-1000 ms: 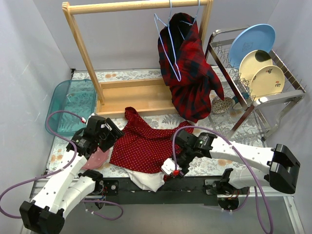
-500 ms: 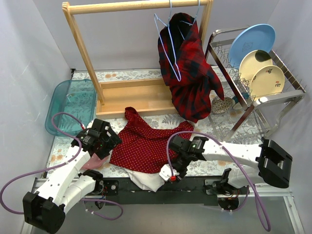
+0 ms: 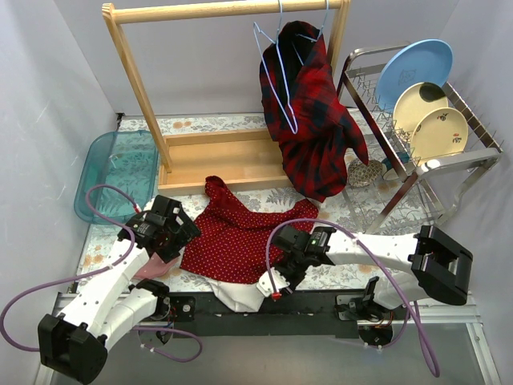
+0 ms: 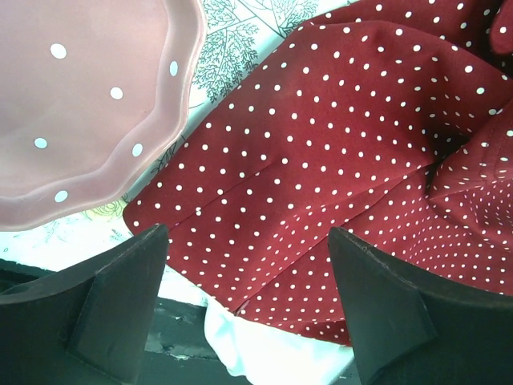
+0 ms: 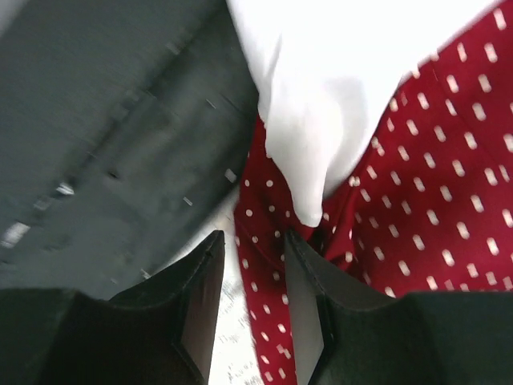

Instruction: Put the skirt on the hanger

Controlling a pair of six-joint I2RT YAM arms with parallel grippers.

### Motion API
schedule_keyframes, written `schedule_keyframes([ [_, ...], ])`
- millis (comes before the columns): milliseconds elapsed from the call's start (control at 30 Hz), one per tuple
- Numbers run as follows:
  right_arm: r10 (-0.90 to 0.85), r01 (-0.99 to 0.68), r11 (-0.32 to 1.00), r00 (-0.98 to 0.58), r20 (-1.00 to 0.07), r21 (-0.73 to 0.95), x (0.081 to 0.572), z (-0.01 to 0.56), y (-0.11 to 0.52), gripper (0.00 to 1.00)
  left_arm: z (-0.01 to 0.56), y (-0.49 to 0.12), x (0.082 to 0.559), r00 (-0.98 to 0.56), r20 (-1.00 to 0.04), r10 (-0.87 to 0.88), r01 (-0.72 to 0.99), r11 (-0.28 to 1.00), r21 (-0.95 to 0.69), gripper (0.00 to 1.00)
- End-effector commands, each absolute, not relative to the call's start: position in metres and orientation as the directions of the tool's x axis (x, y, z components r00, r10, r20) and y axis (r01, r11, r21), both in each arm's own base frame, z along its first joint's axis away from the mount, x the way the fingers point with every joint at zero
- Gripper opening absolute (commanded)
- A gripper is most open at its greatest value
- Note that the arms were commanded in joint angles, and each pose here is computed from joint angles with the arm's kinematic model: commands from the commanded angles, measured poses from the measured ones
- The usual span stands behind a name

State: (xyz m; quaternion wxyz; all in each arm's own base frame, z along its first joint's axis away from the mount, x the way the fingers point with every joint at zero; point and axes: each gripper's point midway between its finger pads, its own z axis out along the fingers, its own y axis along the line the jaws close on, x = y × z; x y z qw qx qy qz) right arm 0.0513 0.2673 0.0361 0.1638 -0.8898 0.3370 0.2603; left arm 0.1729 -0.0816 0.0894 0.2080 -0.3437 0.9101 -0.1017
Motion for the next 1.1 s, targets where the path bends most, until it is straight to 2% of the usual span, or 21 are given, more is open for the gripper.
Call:
schedule_keyframes([
  [0,-0.557,-0.719,-0.672,0.648,-0.519,-0.178,0.083,0.034,0.265,0.44,0.086,-0.081,0.172,-0.689,-0.305,-0.657,-0.577,0.752,-0.318,0.81],
  [233,-0.594,-0.773,-0.615,0.583,-0.553,-0.155,0.104,0.031,0.250,0.44,0.079,-0.085,0.170,-0.717,-0.282,-0.637,-0.565,0.769,-0.300,0.82],
  [500,-0.579,-0.793,-0.602,0.509,-0.637,-0.087,0.092,0.041,0.261,0.34,0.072,-0.091,0.165,-0.754,-0.260,-0.603,-0.545,0.795,-0.265,0.82],
  [667,-0.556,-0.799,-0.599,0.461,-0.692,-0.051,0.083,0.055,0.268,0.34,0.063,-0.097,0.155,-0.793,-0.239,-0.561,-0.525,0.827,-0.200,0.82],
  [767,-0.560,-0.809,-0.587,0.446,-0.698,-0.046,0.085,0.058,0.270,0.26,0.055,-0.096,0.149,-0.807,-0.235,-0.541,-0.524,0.841,-0.134,0.81],
  [800,-0.563,-0.814,-0.579,0.440,-0.700,-0.046,0.087,0.059,0.270,0.18,0.053,-0.096,0.147,-0.812,-0.235,-0.534,-0.522,0.845,-0.118,0.81],
  [900,-0.567,-0.824,-0.565,0.429,-0.703,-0.047,0.091,0.059,0.268,0.03,0.045,-0.096,0.148,-0.813,-0.235,-0.533,-0.528,0.844,-0.089,0.78],
  [1067,-0.559,-0.841,-0.534,0.429,-0.709,-0.089,0.100,0.073,0.264,0.01,0.032,-0.095,0.147,-0.812,-0.224,-0.538,-0.544,0.838,-0.042,0.72],
])
